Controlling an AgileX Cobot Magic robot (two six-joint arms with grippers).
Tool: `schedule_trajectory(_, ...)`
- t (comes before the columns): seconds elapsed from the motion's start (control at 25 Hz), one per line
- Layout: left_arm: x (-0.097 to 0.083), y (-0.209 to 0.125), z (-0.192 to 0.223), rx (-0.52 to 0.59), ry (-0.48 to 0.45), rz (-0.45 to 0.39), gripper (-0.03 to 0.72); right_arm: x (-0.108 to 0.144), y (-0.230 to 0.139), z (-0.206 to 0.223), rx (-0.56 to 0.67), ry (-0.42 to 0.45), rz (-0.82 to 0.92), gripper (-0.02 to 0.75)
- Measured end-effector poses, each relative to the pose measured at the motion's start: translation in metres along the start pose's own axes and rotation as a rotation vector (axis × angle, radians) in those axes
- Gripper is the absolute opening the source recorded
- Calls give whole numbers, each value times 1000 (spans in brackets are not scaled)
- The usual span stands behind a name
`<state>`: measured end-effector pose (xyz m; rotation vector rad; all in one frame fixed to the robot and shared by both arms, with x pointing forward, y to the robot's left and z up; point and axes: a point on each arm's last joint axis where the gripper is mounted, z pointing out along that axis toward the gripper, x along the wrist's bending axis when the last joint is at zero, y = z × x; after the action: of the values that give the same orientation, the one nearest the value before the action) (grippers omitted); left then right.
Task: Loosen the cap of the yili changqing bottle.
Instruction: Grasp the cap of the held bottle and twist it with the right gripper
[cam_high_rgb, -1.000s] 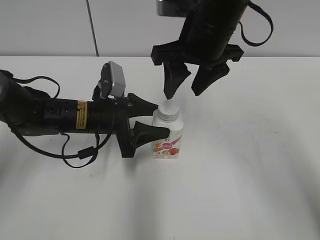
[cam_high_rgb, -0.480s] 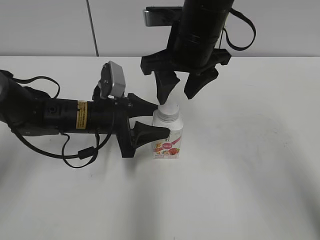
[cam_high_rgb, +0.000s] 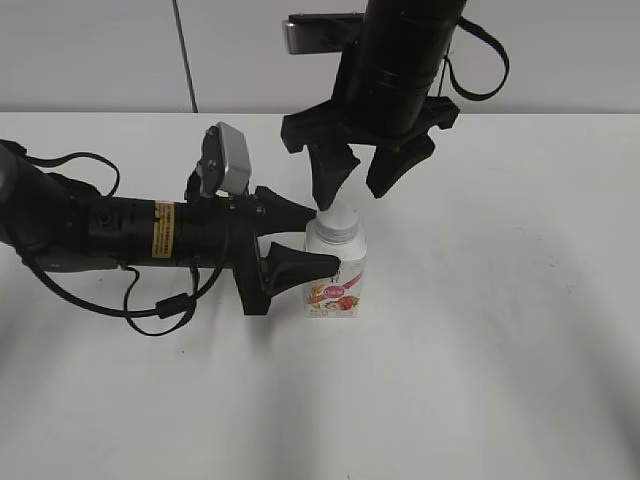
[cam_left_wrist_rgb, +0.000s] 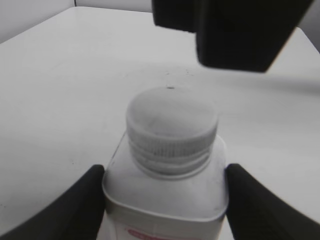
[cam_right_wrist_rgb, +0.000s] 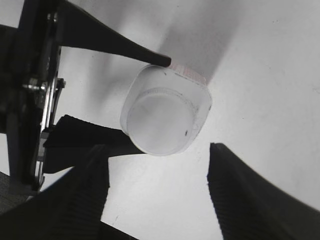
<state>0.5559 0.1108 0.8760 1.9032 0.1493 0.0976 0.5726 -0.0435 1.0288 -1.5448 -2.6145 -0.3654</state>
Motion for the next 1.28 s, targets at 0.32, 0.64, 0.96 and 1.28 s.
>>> schedule_trajectory(0.32,0,0,0,0,0,-1,442,0,11,17,17,-4,-24,493)
schedule_trajectory(0.64,0,0,0,4,3,-2,442,2,12,31,42,-49,-75,493)
schedule_trajectory(0.96,0,0,0,5,4,-2,442,0,12,38,58,-62,-80,467)
schedule_trajectory(1.28,0,0,0,5,5,-2,442,1,13,38,60,-53,-179,389)
